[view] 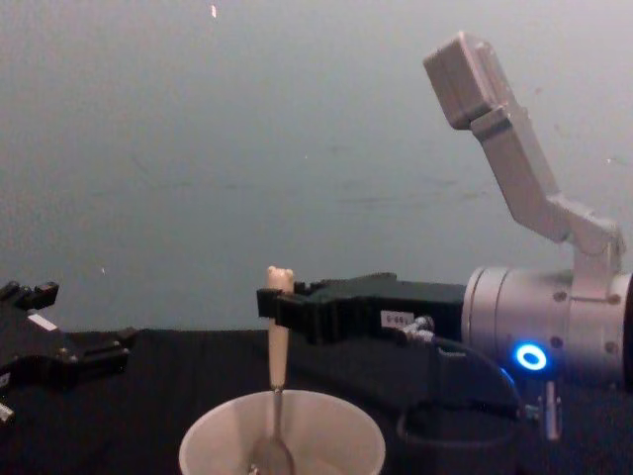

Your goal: Pick up the stirring spoon with one hand, stir inside the cup, then place it back in its original position.

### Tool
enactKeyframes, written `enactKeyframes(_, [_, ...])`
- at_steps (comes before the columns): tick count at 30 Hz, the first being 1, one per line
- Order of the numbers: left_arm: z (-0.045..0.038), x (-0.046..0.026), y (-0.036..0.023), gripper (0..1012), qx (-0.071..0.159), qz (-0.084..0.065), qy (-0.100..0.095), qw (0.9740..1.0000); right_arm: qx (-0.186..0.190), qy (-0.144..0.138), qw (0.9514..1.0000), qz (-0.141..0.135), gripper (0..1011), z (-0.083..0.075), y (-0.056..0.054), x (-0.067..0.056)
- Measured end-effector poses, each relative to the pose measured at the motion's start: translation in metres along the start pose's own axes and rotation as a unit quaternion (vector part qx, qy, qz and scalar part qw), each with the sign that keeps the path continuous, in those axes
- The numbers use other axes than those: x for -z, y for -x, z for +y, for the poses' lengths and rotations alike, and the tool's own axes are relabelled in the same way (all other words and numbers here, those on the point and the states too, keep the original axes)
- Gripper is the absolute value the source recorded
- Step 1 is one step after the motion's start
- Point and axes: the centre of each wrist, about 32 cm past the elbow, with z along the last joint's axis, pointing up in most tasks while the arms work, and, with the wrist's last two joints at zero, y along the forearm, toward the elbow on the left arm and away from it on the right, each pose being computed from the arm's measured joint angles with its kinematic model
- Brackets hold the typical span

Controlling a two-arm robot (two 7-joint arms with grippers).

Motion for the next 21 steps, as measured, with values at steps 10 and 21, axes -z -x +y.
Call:
enactKeyframes(10, [0.0, 0.0, 0.0, 1001, 0.0, 0.0, 0.0, 1.0, 0.02, -0.005, 0.9997, -0.009, 212, -0.012, -0.014, 0.001])
enactKeyframes(21, [0.0, 0.0, 0.0, 1001, 0.0, 0.0, 0.0, 1.0, 0.0, -0.011, 0.9998, -0.017, 212, -0.049, -0.015, 0.003])
